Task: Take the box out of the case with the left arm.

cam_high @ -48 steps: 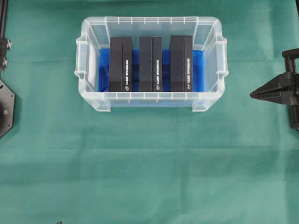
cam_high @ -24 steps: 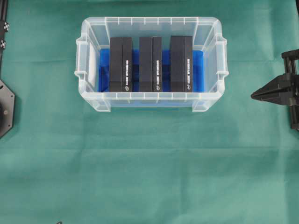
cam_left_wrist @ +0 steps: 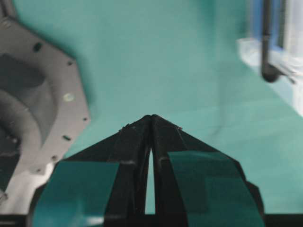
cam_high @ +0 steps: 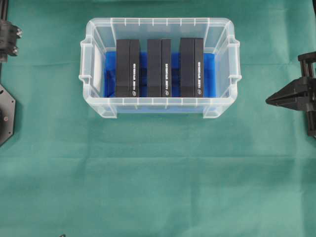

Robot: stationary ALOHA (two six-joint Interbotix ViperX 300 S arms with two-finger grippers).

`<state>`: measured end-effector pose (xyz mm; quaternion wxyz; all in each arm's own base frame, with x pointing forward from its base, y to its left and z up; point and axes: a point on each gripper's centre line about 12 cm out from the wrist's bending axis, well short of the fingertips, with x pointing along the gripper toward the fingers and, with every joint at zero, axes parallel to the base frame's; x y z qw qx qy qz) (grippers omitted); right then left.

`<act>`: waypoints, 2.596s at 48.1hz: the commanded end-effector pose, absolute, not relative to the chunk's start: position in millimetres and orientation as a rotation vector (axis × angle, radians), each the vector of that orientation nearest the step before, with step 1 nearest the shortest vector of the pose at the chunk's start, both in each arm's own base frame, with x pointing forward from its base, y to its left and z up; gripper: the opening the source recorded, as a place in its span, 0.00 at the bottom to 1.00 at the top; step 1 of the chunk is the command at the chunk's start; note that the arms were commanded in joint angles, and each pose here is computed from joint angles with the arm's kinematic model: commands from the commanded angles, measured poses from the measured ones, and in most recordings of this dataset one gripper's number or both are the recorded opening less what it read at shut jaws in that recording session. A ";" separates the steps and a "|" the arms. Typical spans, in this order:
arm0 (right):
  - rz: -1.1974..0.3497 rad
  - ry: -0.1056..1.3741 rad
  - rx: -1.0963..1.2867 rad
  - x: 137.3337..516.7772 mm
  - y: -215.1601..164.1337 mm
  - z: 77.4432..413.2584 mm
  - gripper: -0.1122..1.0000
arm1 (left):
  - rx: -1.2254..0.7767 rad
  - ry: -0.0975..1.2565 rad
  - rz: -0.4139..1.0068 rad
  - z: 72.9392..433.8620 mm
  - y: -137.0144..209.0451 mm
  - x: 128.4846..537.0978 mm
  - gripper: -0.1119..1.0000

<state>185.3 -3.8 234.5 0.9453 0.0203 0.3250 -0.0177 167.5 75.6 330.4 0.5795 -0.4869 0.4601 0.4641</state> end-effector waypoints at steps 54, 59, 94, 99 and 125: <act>-0.052 0.703 -0.011 184.9 -7.8 237.2 0.10 | -1.213 0.906 0.998 334.8 63.8 185.3 0.98; -0.052 0.703 -0.011 184.9 -7.8 237.2 0.10 | -1.209 0.920 1.003 334.0 63.5 184.3 0.98; -0.056 0.761 -0.009 180.1 -8.2 232.7 0.10 | -1.166 0.989 1.012 335.2 74.6 232.9 0.98; -0.057 0.778 -0.011 178.1 -8.3 231.6 0.10 | -1.153 1.001 1.005 338.5 78.5 253.1 0.98; -0.062 0.835 -0.011 170.5 -8.7 229.3 0.10 | -1.134 0.988 0.973 353.3 98.0 354.9 0.98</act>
